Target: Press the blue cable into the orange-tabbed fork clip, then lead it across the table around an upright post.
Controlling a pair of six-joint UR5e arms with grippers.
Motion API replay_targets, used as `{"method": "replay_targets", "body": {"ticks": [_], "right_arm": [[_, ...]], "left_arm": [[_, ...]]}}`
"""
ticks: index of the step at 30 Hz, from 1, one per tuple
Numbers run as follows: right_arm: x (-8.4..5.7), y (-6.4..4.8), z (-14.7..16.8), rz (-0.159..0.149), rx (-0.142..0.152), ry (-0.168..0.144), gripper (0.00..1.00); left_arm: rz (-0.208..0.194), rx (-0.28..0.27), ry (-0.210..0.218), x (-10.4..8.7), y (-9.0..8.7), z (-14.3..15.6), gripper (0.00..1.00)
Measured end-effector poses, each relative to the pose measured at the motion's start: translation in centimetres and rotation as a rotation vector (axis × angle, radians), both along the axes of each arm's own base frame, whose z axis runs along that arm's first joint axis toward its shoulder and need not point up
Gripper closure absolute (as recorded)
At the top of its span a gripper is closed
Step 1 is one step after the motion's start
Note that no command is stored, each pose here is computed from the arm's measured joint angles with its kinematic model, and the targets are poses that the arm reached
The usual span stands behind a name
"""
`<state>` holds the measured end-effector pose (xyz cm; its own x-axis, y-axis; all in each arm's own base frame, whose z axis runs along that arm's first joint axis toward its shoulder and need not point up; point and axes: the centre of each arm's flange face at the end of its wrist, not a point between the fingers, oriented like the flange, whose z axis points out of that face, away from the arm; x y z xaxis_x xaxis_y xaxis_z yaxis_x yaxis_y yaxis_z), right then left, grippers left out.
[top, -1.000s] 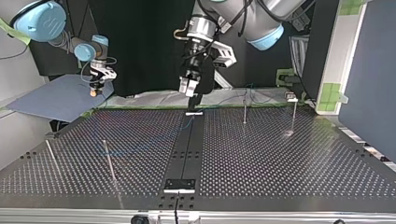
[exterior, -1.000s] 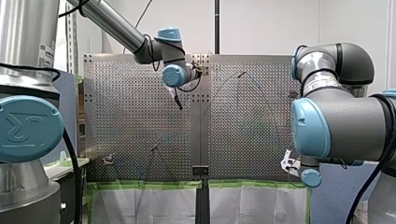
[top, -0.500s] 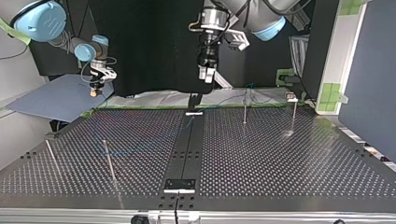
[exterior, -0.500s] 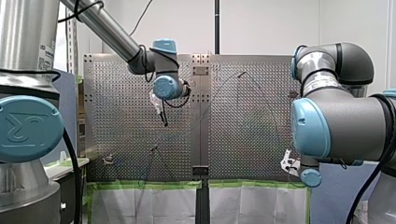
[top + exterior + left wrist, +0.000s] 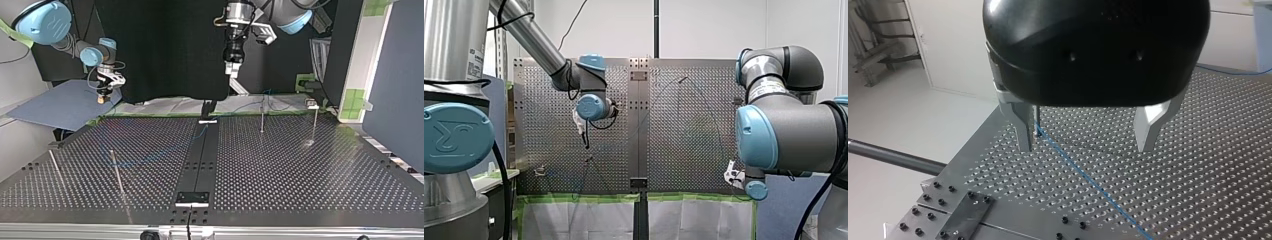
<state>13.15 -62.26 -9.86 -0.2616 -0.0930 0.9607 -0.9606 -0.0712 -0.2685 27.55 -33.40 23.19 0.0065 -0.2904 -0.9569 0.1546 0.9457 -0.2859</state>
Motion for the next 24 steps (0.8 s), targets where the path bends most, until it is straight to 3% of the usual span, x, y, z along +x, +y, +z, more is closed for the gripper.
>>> {"method": "replay_targets", "body": {"ticks": [12,24], "right_arm": [[0.4,0.2,-0.1,0.005,0.012,0.003,1.0],[0.4,0.2,-0.1,0.006,0.012,0.003,1.0]], "left_arm": [[-0.024,0.062,0.0,-1.0,1.8,-3.1,0.02],[-0.024,0.068,0.002,-1.2,2.0,-3.5,0.02]]}}
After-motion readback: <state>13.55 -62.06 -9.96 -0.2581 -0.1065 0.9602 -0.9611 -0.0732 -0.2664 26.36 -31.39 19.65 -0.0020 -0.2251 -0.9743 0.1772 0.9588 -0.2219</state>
